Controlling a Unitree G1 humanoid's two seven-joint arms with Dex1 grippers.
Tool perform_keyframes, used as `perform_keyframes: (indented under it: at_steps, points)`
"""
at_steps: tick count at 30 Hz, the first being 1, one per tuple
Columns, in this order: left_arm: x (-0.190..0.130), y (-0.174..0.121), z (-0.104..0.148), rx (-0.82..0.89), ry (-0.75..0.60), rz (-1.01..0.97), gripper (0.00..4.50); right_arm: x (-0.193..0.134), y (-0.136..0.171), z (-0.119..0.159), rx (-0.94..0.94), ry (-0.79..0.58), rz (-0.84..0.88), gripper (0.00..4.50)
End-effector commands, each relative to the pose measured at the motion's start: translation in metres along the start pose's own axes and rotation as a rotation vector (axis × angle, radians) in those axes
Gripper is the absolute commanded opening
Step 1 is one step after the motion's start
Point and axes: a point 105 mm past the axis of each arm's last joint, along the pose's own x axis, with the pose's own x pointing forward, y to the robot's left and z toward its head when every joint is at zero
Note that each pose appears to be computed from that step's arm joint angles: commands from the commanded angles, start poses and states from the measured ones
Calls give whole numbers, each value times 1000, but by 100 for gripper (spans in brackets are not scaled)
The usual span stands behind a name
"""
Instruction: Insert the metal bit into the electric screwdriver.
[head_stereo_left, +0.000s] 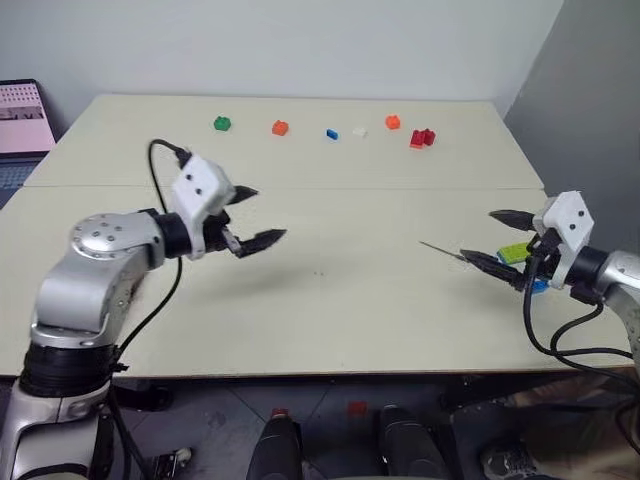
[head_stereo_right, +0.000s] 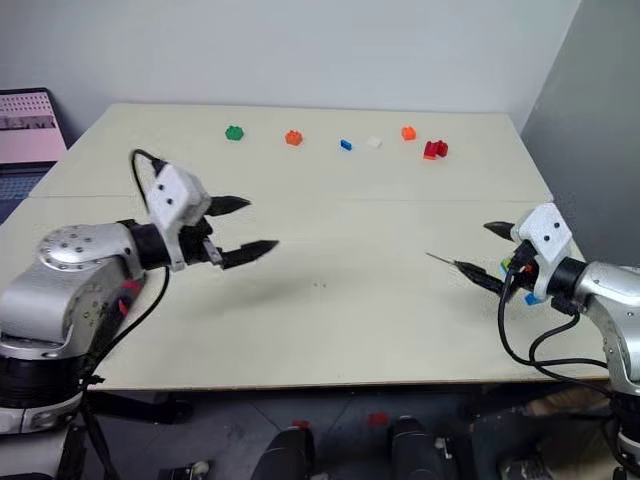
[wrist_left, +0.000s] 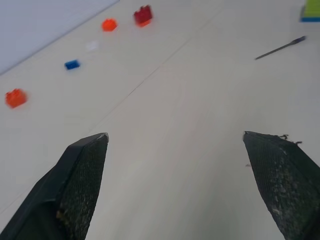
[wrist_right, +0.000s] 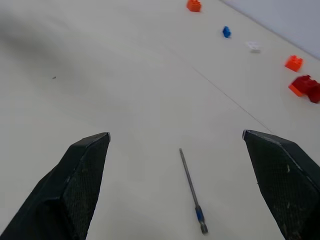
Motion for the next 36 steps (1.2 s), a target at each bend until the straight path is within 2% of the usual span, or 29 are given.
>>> perform_keyframes:
  at_steps: [1,6,11,15,26,36]
  points:
    - [-25,23,-4,-8,71,171,450,11,20,29,-73,-53,174,446]
    - [-58,59,-24,-90,200,406,450,29,40,45,-128,-111,378,446]
    - [-80,80,-33,-191,262,503,450,45,58,60,-155,-189,543,446]
    - [-92,88,-45,-250,352,534,450,52,73,63,-186,-202,658,446]
    - [-107,104,-75,-325,556,551,450,51,85,71,-209,-230,718,446]
    - [-97,110,-100,-427,660,492,450,57,90,86,-228,-296,741,446]
